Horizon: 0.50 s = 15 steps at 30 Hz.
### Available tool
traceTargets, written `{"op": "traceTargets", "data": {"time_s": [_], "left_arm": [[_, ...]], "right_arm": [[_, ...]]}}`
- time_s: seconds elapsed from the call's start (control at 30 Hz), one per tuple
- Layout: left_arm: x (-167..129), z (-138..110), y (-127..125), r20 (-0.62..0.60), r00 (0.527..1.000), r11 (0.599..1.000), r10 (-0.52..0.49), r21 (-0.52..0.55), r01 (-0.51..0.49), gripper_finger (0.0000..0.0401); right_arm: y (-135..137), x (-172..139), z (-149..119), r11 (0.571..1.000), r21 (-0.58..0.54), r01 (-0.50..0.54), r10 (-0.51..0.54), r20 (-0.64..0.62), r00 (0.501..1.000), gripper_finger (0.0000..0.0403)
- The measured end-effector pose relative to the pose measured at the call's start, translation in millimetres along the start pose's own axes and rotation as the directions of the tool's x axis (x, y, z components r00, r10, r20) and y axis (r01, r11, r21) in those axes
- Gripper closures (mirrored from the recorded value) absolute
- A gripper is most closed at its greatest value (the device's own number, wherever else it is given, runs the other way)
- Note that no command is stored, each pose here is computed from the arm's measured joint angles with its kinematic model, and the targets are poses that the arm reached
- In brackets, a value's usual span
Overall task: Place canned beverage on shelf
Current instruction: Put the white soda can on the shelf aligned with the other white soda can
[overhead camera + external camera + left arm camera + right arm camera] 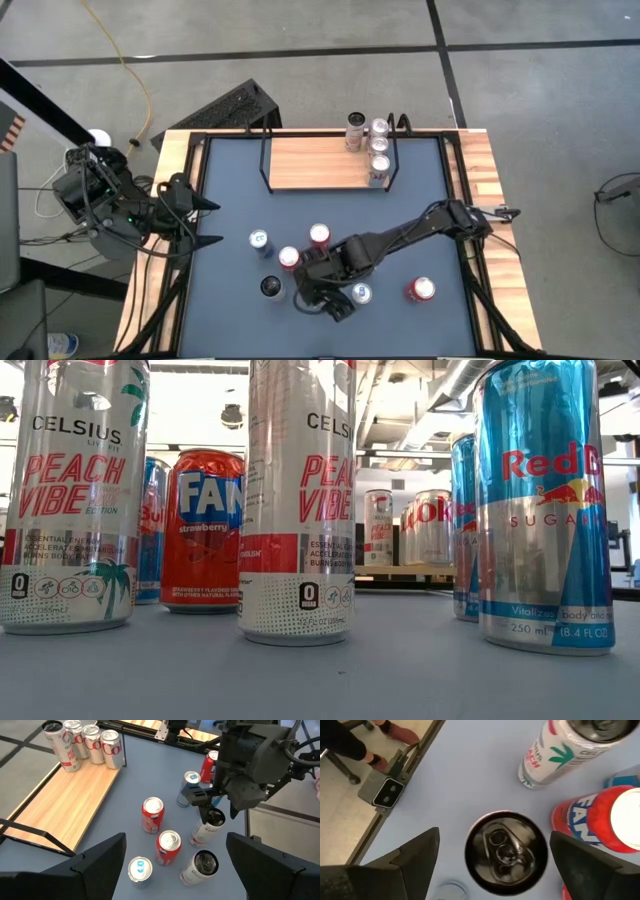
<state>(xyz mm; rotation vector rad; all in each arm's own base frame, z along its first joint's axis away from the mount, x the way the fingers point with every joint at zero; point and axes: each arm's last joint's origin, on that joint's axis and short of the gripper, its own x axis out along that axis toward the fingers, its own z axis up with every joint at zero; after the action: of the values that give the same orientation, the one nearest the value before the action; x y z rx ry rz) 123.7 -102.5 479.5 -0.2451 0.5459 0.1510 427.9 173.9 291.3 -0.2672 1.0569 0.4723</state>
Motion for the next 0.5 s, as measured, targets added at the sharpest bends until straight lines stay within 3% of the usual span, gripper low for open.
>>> {"op": "traceTargets", "data": {"time_s": [0.2, 0.5], "left_arm": [[0, 0, 0, 0.000, 1.000, 1.000, 0.000, 0.000, 0.000, 0.0069], [0, 0, 0, 0.000, 1.000, 1.000, 0.000, 0.001, 0.000, 0.0069]], "right_arm": [[-1, 1, -1, 1.000, -0.022, -0.003, 0.003, -0.007, 1.000, 0.0040], [1, 32, -6, 0.999, -0.053, -0.006, 0.001, -0.097, 0.995, 0.0040]]}}
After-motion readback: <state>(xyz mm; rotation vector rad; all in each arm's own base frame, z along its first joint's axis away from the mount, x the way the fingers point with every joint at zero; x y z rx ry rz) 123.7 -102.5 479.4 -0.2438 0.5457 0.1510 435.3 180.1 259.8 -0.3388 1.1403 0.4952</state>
